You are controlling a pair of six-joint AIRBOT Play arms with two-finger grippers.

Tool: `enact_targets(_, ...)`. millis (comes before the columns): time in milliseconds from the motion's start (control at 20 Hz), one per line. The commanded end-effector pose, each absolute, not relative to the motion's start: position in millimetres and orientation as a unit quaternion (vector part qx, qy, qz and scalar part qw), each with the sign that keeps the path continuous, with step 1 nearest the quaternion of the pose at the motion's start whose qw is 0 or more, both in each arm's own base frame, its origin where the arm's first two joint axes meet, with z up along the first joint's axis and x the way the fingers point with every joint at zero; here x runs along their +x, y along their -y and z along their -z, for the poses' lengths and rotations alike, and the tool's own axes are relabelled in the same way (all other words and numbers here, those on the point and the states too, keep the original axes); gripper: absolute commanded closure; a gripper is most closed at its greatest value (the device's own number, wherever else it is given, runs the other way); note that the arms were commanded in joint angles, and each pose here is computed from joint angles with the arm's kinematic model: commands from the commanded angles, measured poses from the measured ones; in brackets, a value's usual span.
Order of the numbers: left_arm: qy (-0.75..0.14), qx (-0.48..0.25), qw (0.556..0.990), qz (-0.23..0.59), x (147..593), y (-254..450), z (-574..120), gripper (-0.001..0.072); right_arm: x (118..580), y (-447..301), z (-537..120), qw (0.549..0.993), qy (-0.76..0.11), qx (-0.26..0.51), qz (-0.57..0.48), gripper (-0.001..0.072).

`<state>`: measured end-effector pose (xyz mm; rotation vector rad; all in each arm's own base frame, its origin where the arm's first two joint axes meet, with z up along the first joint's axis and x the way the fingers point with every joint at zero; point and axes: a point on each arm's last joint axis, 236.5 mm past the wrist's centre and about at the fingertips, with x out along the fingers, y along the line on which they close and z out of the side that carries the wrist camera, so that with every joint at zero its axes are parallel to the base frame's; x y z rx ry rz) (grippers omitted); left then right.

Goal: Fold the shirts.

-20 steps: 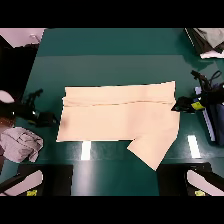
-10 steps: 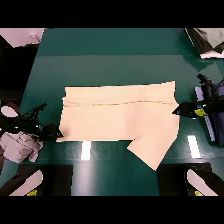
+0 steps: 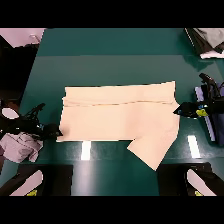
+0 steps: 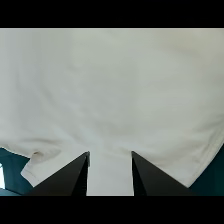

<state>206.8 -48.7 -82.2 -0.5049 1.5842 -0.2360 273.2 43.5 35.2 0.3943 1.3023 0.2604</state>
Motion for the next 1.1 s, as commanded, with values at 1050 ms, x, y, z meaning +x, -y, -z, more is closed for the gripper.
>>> enact_targets(1050, -0.647, -0.232, 0.712, 0.143, 255.1, 55.6, 33.9, 0.0681, 157.7, -39.1, 95.8, 0.635, -0.738, 0.224, -0.028, 0.0368)
